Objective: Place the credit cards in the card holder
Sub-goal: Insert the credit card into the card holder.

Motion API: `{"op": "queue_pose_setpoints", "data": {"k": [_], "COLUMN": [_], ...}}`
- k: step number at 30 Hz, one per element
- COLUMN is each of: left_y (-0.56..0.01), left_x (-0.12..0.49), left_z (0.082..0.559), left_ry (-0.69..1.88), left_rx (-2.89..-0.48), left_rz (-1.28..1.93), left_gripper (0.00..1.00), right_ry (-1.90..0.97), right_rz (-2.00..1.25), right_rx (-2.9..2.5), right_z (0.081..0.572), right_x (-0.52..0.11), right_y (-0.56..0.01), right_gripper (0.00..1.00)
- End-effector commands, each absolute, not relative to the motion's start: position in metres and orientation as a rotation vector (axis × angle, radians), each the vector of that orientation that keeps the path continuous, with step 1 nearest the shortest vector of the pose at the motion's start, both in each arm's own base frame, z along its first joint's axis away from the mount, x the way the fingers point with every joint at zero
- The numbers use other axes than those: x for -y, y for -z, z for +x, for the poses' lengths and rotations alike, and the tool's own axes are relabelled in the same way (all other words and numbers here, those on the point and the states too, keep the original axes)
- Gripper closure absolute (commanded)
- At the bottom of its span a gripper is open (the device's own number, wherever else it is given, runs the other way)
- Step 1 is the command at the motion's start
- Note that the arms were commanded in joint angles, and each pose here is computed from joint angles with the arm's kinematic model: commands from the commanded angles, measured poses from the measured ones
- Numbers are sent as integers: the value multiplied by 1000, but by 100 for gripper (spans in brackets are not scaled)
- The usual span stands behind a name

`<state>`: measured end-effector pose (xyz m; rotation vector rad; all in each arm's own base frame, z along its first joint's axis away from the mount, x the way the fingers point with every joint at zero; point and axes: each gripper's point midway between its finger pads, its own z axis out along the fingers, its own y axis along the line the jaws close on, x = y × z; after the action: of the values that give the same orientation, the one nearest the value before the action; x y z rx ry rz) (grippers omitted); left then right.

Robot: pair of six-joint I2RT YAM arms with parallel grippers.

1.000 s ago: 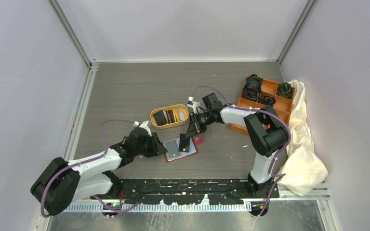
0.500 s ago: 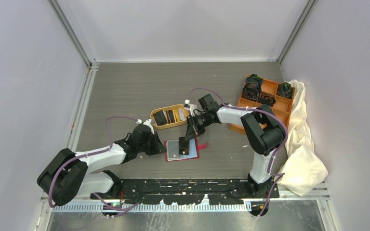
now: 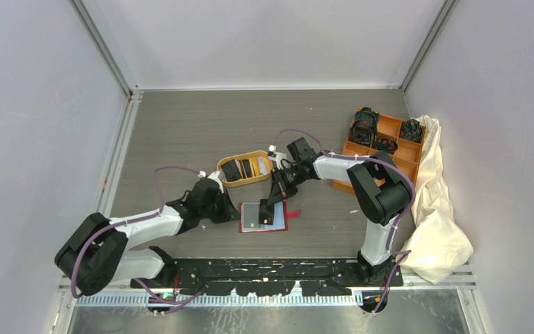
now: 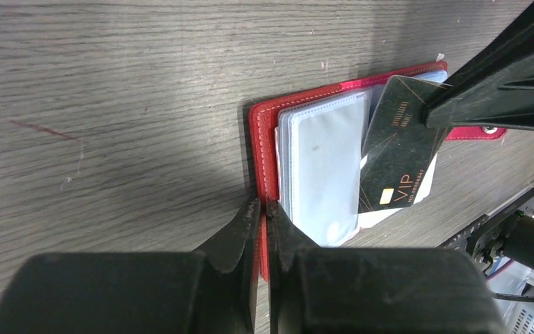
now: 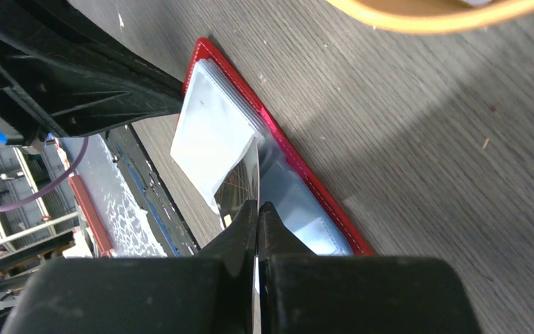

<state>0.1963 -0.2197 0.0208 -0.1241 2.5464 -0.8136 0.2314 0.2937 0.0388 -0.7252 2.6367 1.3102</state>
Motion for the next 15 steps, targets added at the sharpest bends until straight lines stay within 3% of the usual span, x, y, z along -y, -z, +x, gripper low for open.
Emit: {"op": "queue_pose_setpoints", "data": {"k": [1, 8, 15], "left_y": [-35, -61, -54], "left_x": [218, 221, 224], "left_z": [199, 197, 190], "left_ry": [821, 910, 931], "left_rx": [-2486, -2374, -2413], "left_rz": [-88, -51, -18], "left_gripper": [89, 75, 64], "right_ry": [-1242, -1200, -1223], "right_rz": [-640, -536, -518], "right_rx": [-2629, -2632, -2637], "right_z": [240, 243, 242], "right_x": [-294, -291, -293], "right_y": [-36, -32, -32], "right_gripper": [99, 99, 99]}}
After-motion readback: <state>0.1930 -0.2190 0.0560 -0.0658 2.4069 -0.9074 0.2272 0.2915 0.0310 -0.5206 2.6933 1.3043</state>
